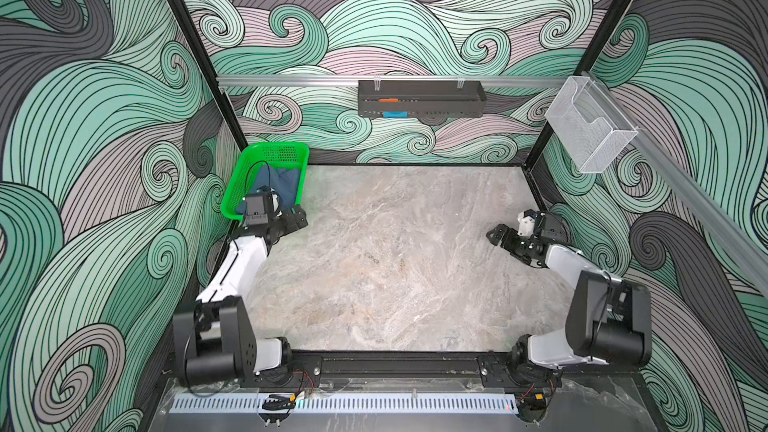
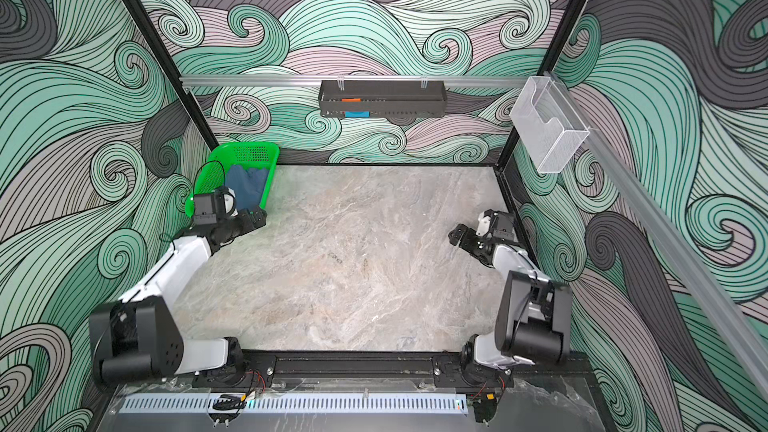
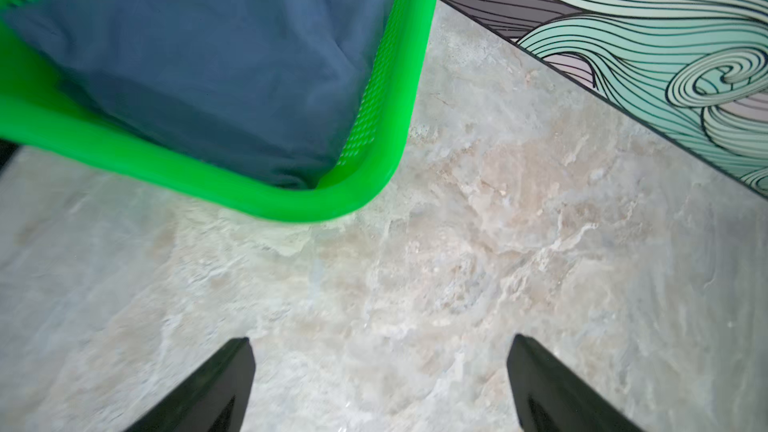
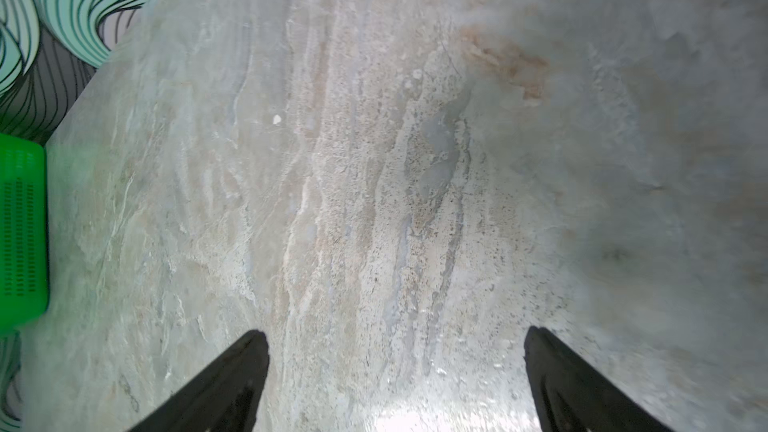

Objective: Fold and stack t-shirts
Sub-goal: Reset both arms

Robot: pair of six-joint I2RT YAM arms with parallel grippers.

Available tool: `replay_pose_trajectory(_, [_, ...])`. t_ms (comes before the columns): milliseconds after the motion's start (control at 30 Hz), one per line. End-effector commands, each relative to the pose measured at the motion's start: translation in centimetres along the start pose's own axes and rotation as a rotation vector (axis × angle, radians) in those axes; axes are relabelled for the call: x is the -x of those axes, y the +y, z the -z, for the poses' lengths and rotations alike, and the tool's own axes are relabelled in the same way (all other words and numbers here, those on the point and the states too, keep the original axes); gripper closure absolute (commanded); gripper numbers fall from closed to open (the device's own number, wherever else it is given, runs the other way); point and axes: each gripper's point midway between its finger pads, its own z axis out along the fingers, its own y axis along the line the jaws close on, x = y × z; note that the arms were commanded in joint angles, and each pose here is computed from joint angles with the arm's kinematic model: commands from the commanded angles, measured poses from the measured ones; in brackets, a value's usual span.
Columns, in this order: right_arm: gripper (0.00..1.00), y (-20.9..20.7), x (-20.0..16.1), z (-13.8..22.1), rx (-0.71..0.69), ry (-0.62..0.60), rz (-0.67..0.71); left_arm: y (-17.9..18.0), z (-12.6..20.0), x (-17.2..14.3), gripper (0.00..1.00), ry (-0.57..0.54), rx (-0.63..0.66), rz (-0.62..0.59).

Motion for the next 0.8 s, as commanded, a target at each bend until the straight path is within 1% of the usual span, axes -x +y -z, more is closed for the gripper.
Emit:
replay_pose_trajectory(0, [0.01,-0.5,2.1,1.2,-0.039,-0.226,0.136,0.8,0.6,2.1,0.01,-0.281,0.03,-0.175])
replay_pose_trajectory(33, [0.01,-0.5,2.0,1.5,-0.034,-0.27,0.165,0.8,0.3,1.1,0.01,-0.277,0.025,-0.218])
replay_pose_trajectory(67, [0.01,-0.3,2.2,1.8,-0.024,-0.317,0.198,1.2,0.0,0.2,0.01,-0.263,0.035,-0.233])
replay_pose_trajectory(100, [0.01,-0.2,2.3,2.2,-0.016,-0.371,0.217,1.3,-0.4,-0.8,0.01,-0.25,0.029,-0.264])
replay_pose_trajectory(133, [0.01,0.1,2.4,2.5,-0.002,-0.43,0.236,1.1,-0.7,-1.6,0.01,-0.26,0.004,-0.291])
replay_pose_trajectory(167, [0.01,0.6,2.9,2.8,0.01,-0.487,0.255,1.1,-0.9,-2.2,0.01,-0.281,-0.01,-0.29])
replay_pose_trajectory(200, [0.01,1.3,3.1,2.7,0.028,-0.511,0.278,1.4,-1.0,-2.4,0.01,-0.318,-0.008,-0.256])
replay_pose_trajectory(233, [0.01,1.9,3.2,2.4,0.036,-0.501,0.309,1.3,-1.2,-2.4,0.01,-0.346,-0.016,-0.264])
replay_pose_trajectory(267, [0.01,2.5,3.4,2.0,0.041,-0.489,0.342,1.0,-1.4,-2.2,0.01,-0.346,-0.027,-0.263])
replay_pose_trajectory(300, [0.01,3.1,3.6,1.6,0.043,-0.491,0.38,0.8,-2.0,-2.0,0.01,-0.333,-0.035,-0.276])
replay_pose_trajectory(333, [0.01,3.4,3.9,1.3,0.042,-0.499,0.396,0.8,-2.7,-1.6,0.01,-0.326,-0.032,-0.267])
replay_pose_trajectory(367, [0.01,3.6,4.5,1.1,0.037,-0.521,0.399,0.8,-3.5,-1.2,0.01,-0.291,-0.036,-0.239])
replay_pose_trajectory(400, [0.01,3.8,4.9,0.7,0.04,-0.537,0.39,-0.2,-4.3,-1.2,0.01,-0.285,-0.092,-0.262])
replay_pose_trajectory(433, [0.01,4.4,4.7,0.0,0.07,-0.526,0.401,-1.0,-5.2,-1.8,0.01,-0.251,-0.143,-0.298])
replay_pose_trajectory(467, [0.01,5.3,4.4,-0.7,0.097,-0.53,0.443,-1.9,-5.7,-2.7,0.01,-0.205,-0.194,-0.328])
replay_pose_trajectory(500, [0.01,6.2,4.1,-1.1,0.099,-0.533,0.501,-2.4,-6.1,-3.3,0.01,-0.196,-0.218,-0.362])
replay_pose_trajectory(533, [0.01,6.9,3.3,-1.9,0.077,-0.501,0.551,-2.1,-6.3,-3.4,0.01,-0.215,-0.196,-0.359])
replay_pose_trajectory(567, [0.01,7.3,2.8,-2.7,0.045,-0.508,0.598,-0.8,-6.6,-3.7,0.01,-0.227,-0.136,-0.32])
replay_pose_trajectory(600, [0.01,7.6,2.7,-2.9,0.051,-0.555,0.616,-0.2,-6.7,-3.1,0.01,-0.287,-0.107,-0.308])
replay_pose_trajectory(633, [0.01,7.3,2.7,-2.9,0.035,-0.544,0.603,-0.2,-6.8,-3.0,0.01,-0.303,-0.105,-0.309])
replay_pose_trajectory(667, [0.01,7.3,2.4,-3.1,0.033,-0.499,0.608,-0.2,-6.8,-2.9,0.01,-0.297,-0.106,-0.312])
replay_pose_trajectory(733, [0.01,7.9,2.5,-3.1,0.057,-0.529,0.625,0.0,-6.8,-3.1,0.01,-0.223,-0.082,-0.289])
replay_pose_trajectory(767, [0.01,7.8,2.4,-3.1,0.055,-0.522,0.625,0.0,-6.9,-3.2,0.01,-0.234,-0.072,-0.301])
